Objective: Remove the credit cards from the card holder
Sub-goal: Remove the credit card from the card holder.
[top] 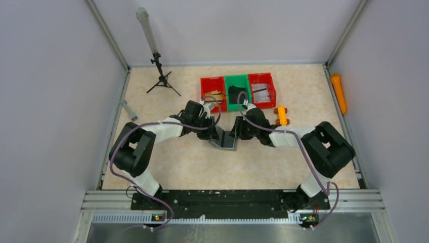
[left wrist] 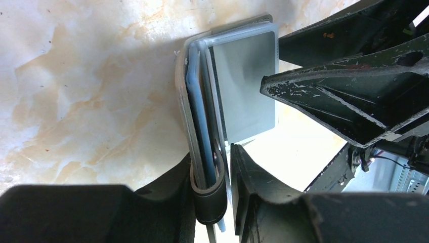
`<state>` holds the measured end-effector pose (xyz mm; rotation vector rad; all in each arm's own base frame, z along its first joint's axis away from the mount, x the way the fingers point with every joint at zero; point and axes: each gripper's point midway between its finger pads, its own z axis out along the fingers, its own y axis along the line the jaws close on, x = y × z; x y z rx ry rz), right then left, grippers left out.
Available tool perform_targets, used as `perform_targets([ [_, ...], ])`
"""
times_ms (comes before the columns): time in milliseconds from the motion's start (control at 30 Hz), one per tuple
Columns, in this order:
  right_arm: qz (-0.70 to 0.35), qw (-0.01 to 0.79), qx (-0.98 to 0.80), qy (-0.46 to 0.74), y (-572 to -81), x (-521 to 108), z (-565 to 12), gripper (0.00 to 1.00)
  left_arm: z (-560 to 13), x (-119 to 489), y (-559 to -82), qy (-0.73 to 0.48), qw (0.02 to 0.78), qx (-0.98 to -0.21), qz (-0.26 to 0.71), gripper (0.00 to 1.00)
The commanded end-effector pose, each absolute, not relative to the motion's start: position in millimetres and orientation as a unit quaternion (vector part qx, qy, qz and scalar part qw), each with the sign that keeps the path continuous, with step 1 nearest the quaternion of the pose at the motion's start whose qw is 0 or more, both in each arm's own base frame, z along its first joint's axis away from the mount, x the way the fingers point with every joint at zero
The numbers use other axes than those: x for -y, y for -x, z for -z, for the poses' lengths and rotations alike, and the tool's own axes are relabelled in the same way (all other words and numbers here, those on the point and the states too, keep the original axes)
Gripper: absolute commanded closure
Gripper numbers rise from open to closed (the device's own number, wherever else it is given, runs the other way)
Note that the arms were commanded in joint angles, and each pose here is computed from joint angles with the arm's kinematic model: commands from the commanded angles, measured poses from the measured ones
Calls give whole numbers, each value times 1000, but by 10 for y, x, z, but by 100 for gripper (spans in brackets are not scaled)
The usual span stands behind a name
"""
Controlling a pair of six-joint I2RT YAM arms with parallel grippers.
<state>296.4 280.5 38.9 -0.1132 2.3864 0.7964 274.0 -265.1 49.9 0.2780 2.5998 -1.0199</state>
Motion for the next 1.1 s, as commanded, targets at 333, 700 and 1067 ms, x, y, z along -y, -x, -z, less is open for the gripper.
perform_targets([
  [333,-284,343,-895,39,-3145,-2760,-593,50,-596,2651,-2860,-90,177,-903,381,97],
  [700,-318,359,-877,25,-3119,-2783,-760,23,-1164,2622,-2854,-81,229,-820,518,100],
  [1067,-479,380,-791,31,-2959,-2855,-1232,24,-1666,2492,-2758,-101,323,-760,555,100],
])
